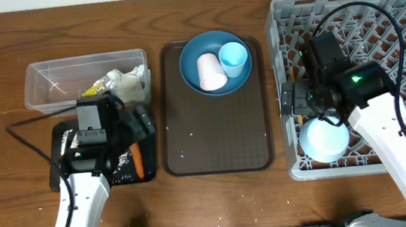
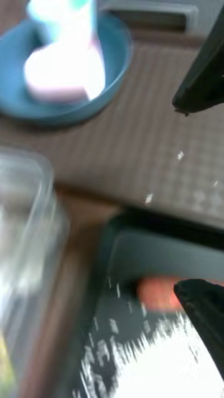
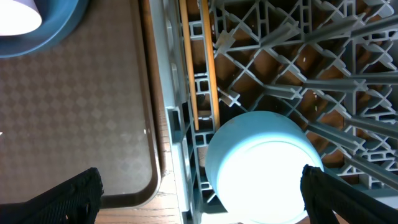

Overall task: Sort waste into correct bins and load items into the dishwasher rack
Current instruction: 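Move the left gripper right over the blue plate toward the pink cup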

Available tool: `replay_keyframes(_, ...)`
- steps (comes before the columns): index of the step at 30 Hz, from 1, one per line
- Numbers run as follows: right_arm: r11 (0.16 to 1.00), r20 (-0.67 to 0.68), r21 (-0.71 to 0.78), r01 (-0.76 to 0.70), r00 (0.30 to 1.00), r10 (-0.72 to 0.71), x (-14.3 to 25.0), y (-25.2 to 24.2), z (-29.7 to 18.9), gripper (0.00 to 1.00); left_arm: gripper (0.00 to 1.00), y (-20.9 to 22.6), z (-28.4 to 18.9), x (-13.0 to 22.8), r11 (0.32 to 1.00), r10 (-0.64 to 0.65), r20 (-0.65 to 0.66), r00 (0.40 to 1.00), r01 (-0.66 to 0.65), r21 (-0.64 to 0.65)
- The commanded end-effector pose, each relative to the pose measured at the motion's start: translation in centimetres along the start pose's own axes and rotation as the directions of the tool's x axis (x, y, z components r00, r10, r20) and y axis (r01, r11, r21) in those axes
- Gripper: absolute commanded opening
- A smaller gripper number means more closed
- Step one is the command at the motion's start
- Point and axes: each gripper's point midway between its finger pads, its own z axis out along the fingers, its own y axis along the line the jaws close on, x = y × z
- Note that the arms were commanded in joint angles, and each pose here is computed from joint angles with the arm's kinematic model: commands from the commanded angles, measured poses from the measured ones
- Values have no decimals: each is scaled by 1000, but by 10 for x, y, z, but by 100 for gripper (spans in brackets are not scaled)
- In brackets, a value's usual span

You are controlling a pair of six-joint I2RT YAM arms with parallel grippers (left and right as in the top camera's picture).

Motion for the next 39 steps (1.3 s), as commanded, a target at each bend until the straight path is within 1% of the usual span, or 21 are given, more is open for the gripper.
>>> replay_keyframes(1,1000,-5,19,-5,1000,6,0,-4,3,99,87,-44,-8,2,962,224,-4,975,-220,160)
replay_keyframes(4,1000,-6,19,-5,1000,6,1,-4,3,99,87,-60,-18,-1,923,369,9,929,-367,113)
replay_keyframes(6,1000,-5,19,-5,1000,6,0,-4,3,99,86,-73,-26,-4,875,480,23,877,-480,59)
replay_keyframes(8,1000,-5,19,-5,1000,6,0,-4,3,99,86,-99,-32,-5,795,600,66,797,-603,66)
replay_keyframes(9,1000,-5,19,-5,1000,6,0,-4,3,99,83,-111,-33,-4,744,660,91,745,-666,59)
replay_keyframes(12,1000,-6,19,-5,1000,6,1,-4,3,99,80,-131,-29,-8,586,808,133,574,-807,-70)
replay_keyframes(13,1000,-5,19,-5,1000,6,0,-4,3,99,82,-135,-26,-9,563,825,133,549,-818,-113)
replay_keyframes(14,1000,-5,19,-5,1000,6,0,-4,3,99,88,-139,-22,-6,554,832,132,539,-824,-122)
replay_keyframes(16,1000,-5,19,-5,1000,6,0,-4,3,99,89,-147,-15,5,581,812,125,570,-811,-77)
replay_keyframes(17,1000,-5,19,-5,1000,6,0,-4,3,99,87,-150,-12,14,607,792,115,600,-794,-37)
replay_keyframes(18,1000,-6,19,-5,1000,6,1,-4,3,99,74,-153,-10,20,632,771,105,628,-775,-7)
replay_keyframes(19,1000,-5,19,-5,1000,6,0,-4,3,99,62,-152,-8,22,683,727,98,680,-731,4)
replay_keyframes(21,1000,-5,19,-5,1000,6,0,-4,3,99,61,-152,-6,18,786,614,103,782,-618,12)
replay_keyframes(23,1000,-5,19,-5,1000,6,0,-4,3,99,60,-153,-4,7,857,508,133,851,-515,23)
replay_keyframes(28,1000,-5,19,-5,1000,6,0,-4,3,99,59,-160,12,-9,887,444,172,880,-458,57)
replay_keyframes(32,1000,-5,19,-5,1000,6,0,-4,3,99,58,-149,36,-10,942,324,128,937,-332,47)
replay_keyframes(33,1000,-5,19,-5,1000,6,0,-4,3,99,58,-150,42,-7,940,329,113,938,-337,58)
replay_keyframes(34,1000,-6,19,-5,1000,6,1,-4,3,99,58,-153,49,-4,917,383,104,918,-391,75)
replay_keyframes(36,1000,-6,19,-5,1000,6,1,-4,3,99,58,-160,60,3,818,560,106,822,-569,88)
replay_keyframes(37,1000,-5,19,-5,1000,6,0,-4,3,99,59,-159,65,6,737,666,104,738,-673,62)
replay_keyframes(39,1000,-6,19,-5,1000,5,1,-4,3,99,64,-147,69,1,637,770,86,633,-770,-40)
